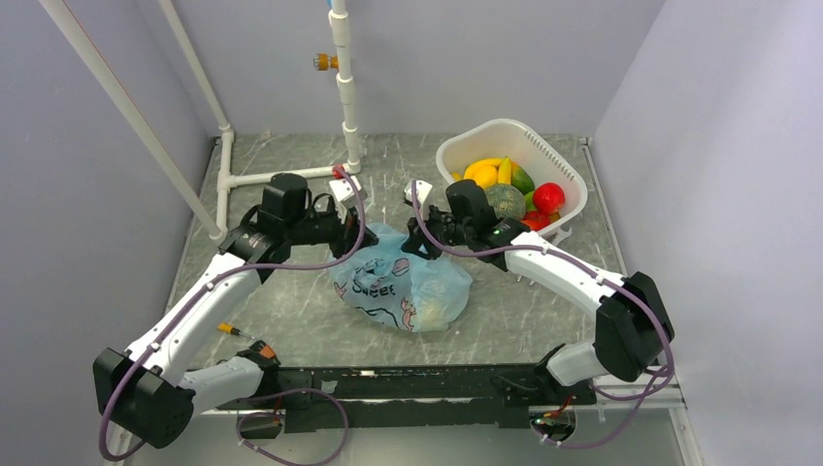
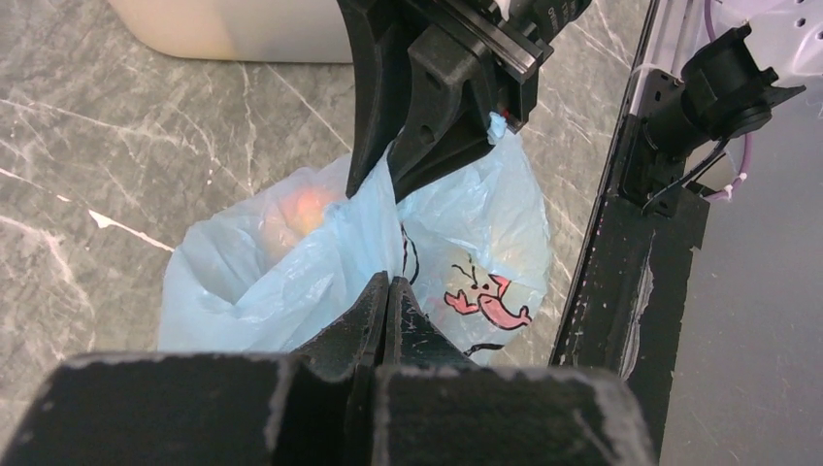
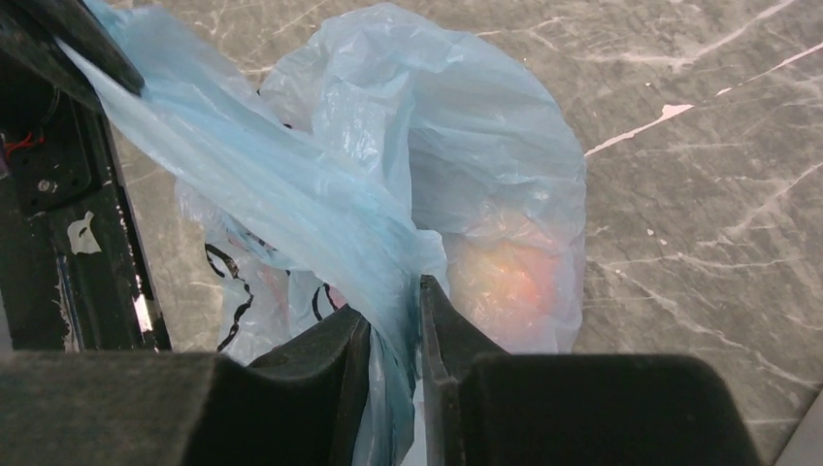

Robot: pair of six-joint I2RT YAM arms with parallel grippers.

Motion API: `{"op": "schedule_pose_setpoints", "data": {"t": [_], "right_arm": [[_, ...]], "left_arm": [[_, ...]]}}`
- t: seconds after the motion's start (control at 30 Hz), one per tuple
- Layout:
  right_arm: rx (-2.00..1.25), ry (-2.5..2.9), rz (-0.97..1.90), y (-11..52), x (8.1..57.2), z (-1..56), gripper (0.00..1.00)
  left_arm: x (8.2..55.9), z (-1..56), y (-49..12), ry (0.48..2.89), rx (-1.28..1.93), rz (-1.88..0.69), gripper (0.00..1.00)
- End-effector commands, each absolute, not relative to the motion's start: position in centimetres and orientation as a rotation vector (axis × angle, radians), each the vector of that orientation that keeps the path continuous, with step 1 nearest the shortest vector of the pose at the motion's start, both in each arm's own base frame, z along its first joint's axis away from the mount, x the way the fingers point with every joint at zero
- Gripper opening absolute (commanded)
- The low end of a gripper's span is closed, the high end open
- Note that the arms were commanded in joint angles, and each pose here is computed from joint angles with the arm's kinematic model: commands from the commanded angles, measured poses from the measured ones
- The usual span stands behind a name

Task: Place the fake fruits into the plastic bag and tie a complex knot

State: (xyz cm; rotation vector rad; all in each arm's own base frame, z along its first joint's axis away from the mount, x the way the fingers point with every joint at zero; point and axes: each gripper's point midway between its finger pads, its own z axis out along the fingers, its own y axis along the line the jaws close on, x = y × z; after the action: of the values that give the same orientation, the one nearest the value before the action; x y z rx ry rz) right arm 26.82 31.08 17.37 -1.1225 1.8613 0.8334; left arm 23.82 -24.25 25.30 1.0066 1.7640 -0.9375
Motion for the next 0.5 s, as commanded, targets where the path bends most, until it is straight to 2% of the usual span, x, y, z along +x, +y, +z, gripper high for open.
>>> {"op": "schedule_pose_setpoints", "data": {"t": [0.0, 0.2, 0.23, 0.33, 0.47], "right_arm": [[-1.128, 1.839, 0.848, 31.3, 27.1, 17.2, 0.22], [-1.152, 1.846, 0.869, 31.3, 26.5, 16.6, 0.26], [-1.153, 1.849, 0.872, 31.3, 26.5, 16.6, 0.25], [-1.145, 1.84, 0.877, 31.5, 26.7, 17.1, 0.0], [-1.049, 1.822, 0.888, 31.7, 27.7, 19.3, 0.0]], "left_arm": [[23.3, 28.3, -23.8, 1.695, 1.033, -0.949, 0.0], [23.1, 30.0, -23.5, 1.652, 0.991, -0.945, 0.0], [23.0, 30.3, -23.5, 1.643, 0.985, -0.944, 0.0], [21.8, 29.3, -23.7, 1.659, 1.043, -0.99, 0.0], [20.8, 23.1, -23.2, 1.898, 1.009, -1.018, 0.0]]}}
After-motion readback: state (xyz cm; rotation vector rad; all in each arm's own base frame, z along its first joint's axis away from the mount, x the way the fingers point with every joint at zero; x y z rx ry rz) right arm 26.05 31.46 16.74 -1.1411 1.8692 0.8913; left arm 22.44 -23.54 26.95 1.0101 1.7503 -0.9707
